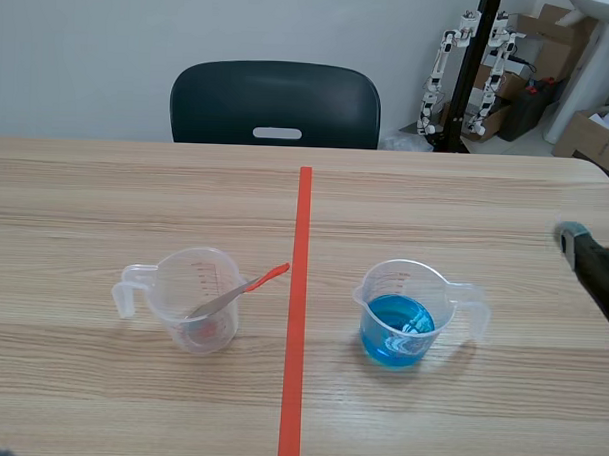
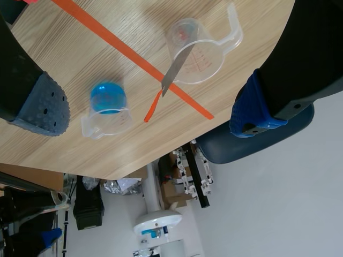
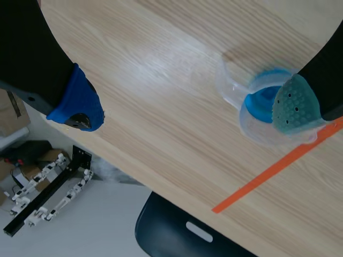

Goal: Do the redox reaction experiment. return to the home posture

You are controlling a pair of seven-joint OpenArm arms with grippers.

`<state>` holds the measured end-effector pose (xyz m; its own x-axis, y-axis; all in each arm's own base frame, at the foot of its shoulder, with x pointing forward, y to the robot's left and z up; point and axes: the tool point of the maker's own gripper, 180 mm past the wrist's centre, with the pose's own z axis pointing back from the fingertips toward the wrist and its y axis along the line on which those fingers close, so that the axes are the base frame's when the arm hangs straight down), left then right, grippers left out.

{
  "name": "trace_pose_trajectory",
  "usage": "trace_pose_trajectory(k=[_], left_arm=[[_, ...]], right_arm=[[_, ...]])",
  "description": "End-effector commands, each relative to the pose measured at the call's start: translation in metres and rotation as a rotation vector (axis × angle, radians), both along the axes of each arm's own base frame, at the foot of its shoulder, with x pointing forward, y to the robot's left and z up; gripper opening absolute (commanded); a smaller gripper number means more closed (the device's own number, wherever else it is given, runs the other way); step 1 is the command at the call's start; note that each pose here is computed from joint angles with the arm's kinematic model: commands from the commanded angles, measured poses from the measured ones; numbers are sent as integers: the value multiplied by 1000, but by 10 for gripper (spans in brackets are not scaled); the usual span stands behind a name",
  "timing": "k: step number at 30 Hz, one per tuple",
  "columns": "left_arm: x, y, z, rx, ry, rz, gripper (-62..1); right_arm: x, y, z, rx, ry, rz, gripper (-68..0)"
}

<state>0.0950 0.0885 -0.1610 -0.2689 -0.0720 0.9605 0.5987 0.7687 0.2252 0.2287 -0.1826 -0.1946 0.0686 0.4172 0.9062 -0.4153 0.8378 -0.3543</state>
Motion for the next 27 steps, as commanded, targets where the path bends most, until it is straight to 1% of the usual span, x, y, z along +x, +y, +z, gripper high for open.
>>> trace_pose_trajectory(k=[1,2,5,9,12,15,18,22,25,27], left_arm=[[0,-1,7,-17,-20,0,14],[0,-1,7,-17,-20,0,14],[0,-1,7,-17,-20,0,14],[0,-1,7,-17,-20,0,14],[0,-1,7,-17,-20,0,14],[1,-1,7,-18,-21,0,14],[1,0,7,-9,-29,10,14],[3,2,8,5,-46,29,14],[5,3,9,13,-64,39,14],[6,4,9,22,-73,46,14]], right_arm=[[-2,2,6,15,-29,20,4],[-4,4,7,22,-32,27,4],[-11,9,6,18,-31,50,4],[-22,21,3,-12,-4,92,4],[-28,33,5,-22,7,124,4],[-29,41,4,-43,34,142,4],[-27,48,5,-41,42,149,4],[-23,48,8,-46,18,129,4],[-23,52,11,-41,6,150,4],[-22,54,14,-28,4,159,4]])
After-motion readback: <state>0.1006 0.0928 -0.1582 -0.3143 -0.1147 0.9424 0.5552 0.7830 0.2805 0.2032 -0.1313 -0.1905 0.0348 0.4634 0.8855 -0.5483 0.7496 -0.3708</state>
